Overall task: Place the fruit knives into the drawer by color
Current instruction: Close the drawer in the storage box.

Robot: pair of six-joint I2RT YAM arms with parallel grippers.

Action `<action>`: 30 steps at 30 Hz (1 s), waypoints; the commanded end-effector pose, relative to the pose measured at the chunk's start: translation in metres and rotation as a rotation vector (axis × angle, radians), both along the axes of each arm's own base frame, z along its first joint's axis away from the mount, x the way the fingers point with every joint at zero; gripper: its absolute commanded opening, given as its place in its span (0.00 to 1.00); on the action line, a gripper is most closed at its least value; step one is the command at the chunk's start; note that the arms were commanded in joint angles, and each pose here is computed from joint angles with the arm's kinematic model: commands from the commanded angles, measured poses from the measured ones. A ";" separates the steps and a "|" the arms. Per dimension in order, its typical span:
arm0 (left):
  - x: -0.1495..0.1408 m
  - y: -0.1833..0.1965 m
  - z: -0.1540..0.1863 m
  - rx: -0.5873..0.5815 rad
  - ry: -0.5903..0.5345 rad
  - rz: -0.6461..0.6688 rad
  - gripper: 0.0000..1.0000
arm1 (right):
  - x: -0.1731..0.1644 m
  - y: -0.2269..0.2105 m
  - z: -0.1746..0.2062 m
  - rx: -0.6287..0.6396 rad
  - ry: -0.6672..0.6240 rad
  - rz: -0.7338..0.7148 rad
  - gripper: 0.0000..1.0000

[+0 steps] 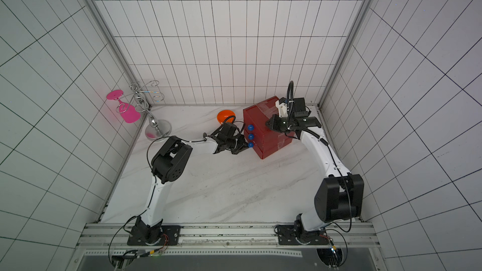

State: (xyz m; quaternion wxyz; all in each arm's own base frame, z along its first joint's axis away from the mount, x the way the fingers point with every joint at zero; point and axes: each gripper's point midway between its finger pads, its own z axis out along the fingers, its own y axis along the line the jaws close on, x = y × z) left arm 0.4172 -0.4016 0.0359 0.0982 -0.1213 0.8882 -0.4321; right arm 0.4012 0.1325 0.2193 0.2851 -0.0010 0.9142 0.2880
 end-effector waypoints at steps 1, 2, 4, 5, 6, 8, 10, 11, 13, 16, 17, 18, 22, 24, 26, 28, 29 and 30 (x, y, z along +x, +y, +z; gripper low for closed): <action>0.004 -0.012 0.028 -0.064 -0.066 -0.016 0.00 | -0.123 -0.037 -0.155 -0.266 0.714 -0.054 0.16; 0.003 -0.010 0.031 -0.062 -0.074 -0.015 0.00 | -0.121 -0.037 -0.152 -0.262 0.703 -0.057 0.16; 0.001 -0.004 0.036 -0.055 -0.084 -0.011 0.00 | -0.117 -0.037 -0.147 -0.257 0.684 -0.067 0.16; 0.001 0.000 0.039 -0.050 -0.092 -0.008 0.00 | -0.115 -0.037 -0.144 -0.256 0.674 -0.071 0.16; -0.001 0.004 0.043 -0.043 -0.099 -0.008 0.00 | -0.112 -0.037 -0.140 -0.253 0.661 -0.075 0.16; -0.003 0.013 0.049 -0.017 -0.119 -0.003 0.00 | -0.107 -0.036 -0.134 -0.249 0.636 -0.085 0.16; -0.004 0.026 0.053 0.020 -0.139 0.010 0.00 | -0.101 -0.036 -0.127 -0.239 0.610 -0.094 0.16; -0.005 0.034 0.056 0.040 -0.150 0.019 0.00 | -0.098 -0.035 -0.123 -0.236 0.596 -0.099 0.16; -0.007 0.048 0.058 0.068 -0.162 0.030 0.00 | -0.091 -0.034 -0.116 -0.224 0.569 -0.104 0.16; -0.012 0.068 0.061 0.101 -0.174 0.044 0.00 | -0.081 -0.030 -0.102 -0.202 0.518 -0.108 0.16; -0.014 0.076 0.064 0.114 -0.183 0.049 0.00 | -0.077 -0.029 -0.097 -0.195 0.500 -0.109 0.16; -0.017 0.084 0.067 0.130 -0.193 0.053 0.00 | -0.073 -0.029 -0.093 -0.190 0.482 -0.109 0.16; -0.024 0.112 0.080 0.201 -0.247 0.074 0.00 | -0.055 -0.023 -0.073 -0.159 0.400 -0.107 0.16; -0.028 0.125 0.089 0.239 -0.281 0.076 0.00 | -0.044 -0.020 -0.061 -0.141 0.354 -0.105 0.17; -0.031 0.136 0.099 0.275 -0.313 0.075 0.00 | -0.034 -0.019 -0.048 -0.132 0.303 -0.107 0.17; -0.033 0.148 0.109 0.315 -0.348 0.077 0.00 | -0.025 -0.019 -0.033 -0.127 0.251 -0.110 0.17; -0.035 0.154 0.115 0.338 -0.371 0.077 0.00 | -0.021 -0.019 -0.025 -0.126 0.219 -0.112 0.17; -0.036 0.159 0.121 0.353 -0.392 0.080 0.00 | -0.018 -0.019 -0.017 -0.125 0.189 -0.113 0.17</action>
